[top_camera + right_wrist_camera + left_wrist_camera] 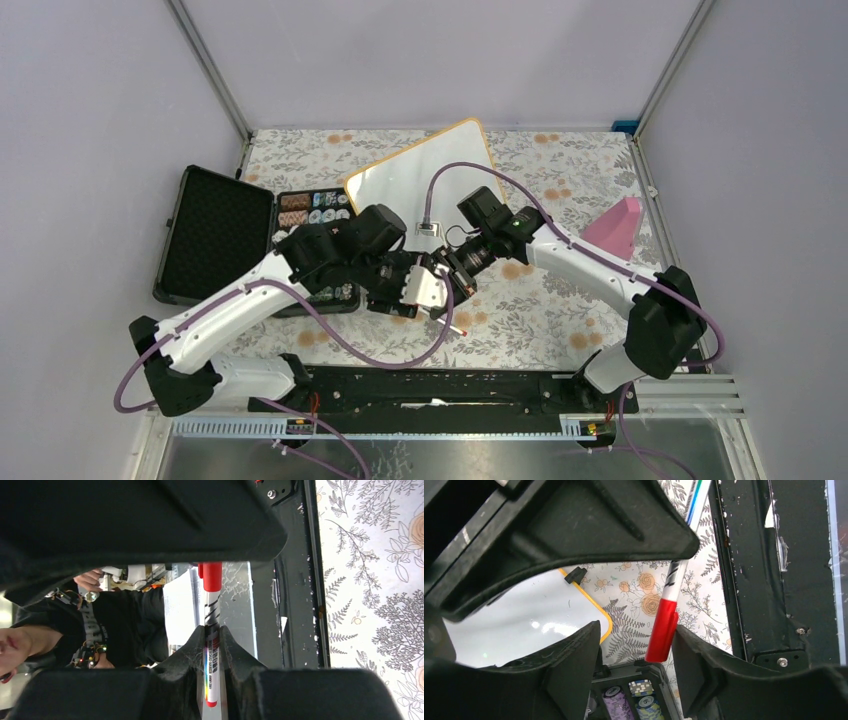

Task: Write a sentence on the whiteboard
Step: Open the whiteboard marker at the center of the board.

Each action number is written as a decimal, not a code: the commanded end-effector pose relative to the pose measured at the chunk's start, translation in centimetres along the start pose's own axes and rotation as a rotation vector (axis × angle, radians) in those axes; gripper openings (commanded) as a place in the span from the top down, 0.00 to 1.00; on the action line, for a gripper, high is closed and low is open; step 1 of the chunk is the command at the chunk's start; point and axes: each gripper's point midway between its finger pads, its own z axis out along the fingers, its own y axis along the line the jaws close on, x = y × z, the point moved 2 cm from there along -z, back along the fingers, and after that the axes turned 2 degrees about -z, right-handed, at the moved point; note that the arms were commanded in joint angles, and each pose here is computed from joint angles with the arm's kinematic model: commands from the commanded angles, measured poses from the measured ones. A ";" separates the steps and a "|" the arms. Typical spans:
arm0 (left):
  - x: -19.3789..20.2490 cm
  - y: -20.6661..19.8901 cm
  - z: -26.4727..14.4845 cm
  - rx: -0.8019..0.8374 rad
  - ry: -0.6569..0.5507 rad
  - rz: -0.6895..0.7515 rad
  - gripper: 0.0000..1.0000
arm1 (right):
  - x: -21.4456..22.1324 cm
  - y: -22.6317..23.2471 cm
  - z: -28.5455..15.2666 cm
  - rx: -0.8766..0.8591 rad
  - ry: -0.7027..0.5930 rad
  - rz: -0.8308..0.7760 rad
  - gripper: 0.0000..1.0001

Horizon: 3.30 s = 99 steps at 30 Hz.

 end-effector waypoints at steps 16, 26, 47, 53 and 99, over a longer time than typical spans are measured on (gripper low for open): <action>0.2 -0.5 -0.3 0.011 -0.125 -0.197 1.00 | -3.2 -0.3 -3.7 0.001 -0.133 0.026 0.44; 0.3 2.6 -1.8 0.093 -0.450 -0.587 1.00 | -6.2 -0.7 -9.1 0.246 -0.366 -0.103 0.09; -2.0 5.2 -1.7 0.079 -0.615 -0.699 1.00 | -9.6 1.5 -8.5 0.089 -0.488 -0.027 0.47; -2.0 5.2 -1.3 0.091 -0.607 -0.698 1.00 | -9.0 1.1 -8.0 0.136 -0.461 -0.046 0.55; -1.1 4.8 0.9 0.096 -0.482 -0.729 1.00 | -7.0 0.6 -5.6 0.120 -0.364 -0.044 0.63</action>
